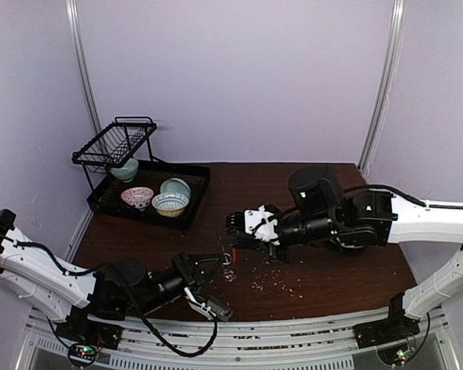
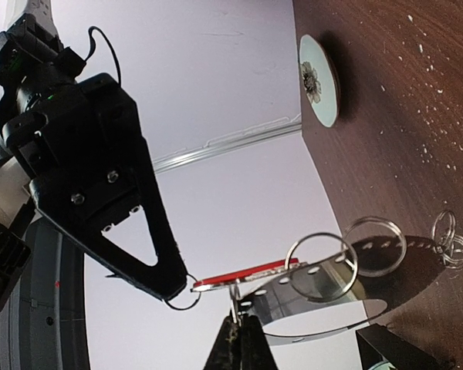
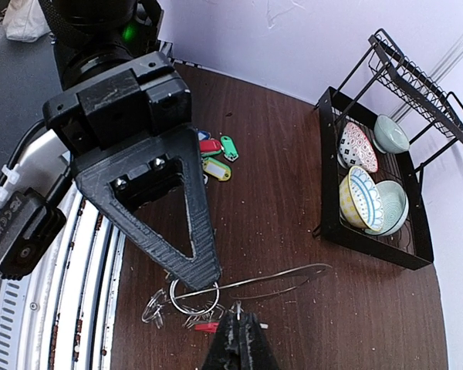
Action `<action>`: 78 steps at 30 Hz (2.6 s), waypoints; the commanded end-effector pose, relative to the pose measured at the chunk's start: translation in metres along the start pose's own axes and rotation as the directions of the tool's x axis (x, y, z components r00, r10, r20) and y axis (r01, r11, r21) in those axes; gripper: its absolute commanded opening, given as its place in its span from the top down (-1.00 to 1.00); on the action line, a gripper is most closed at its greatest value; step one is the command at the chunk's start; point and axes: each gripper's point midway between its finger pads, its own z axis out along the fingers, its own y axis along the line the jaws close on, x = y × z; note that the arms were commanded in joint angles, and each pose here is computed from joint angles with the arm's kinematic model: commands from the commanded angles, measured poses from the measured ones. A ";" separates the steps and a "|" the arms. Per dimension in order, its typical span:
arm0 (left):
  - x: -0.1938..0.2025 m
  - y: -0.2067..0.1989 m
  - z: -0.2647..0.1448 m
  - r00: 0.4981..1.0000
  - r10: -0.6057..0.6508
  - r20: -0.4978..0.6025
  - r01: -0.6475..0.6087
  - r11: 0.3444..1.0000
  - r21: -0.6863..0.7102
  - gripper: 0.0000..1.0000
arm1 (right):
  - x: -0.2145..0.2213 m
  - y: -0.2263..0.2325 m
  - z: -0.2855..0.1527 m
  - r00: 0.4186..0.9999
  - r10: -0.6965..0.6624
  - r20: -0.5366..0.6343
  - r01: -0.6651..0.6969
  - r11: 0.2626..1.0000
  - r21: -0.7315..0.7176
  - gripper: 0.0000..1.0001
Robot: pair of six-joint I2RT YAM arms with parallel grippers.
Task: Put the keys on the keyring
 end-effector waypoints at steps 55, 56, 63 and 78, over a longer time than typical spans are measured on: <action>0.003 0.020 0.000 0.997 -0.080 -0.004 0.080 0.996 -0.044 1.00 | 0.015 0.018 0.015 0.998 -0.027 -0.058 0.025 0.999 -0.033 1.00; 0.003 0.020 0.001 0.997 -0.083 -0.006 0.083 0.996 -0.042 1.00 | 0.015 0.019 0.015 0.998 -0.028 -0.058 0.025 0.999 -0.038 1.00; 0.006 0.023 0.003 0.995 -0.098 -0.024 0.096 0.994 -0.051 1.00 | 0.019 0.025 0.016 0.997 -0.016 -0.076 0.012 0.998 -0.059 1.00; 0.003 0.018 0.004 0.993 -0.113 -0.016 0.112 0.993 -0.025 1.00 | 0.016 0.030 0.014 0.996 0.033 -0.082 -0.040 0.996 -0.080 1.00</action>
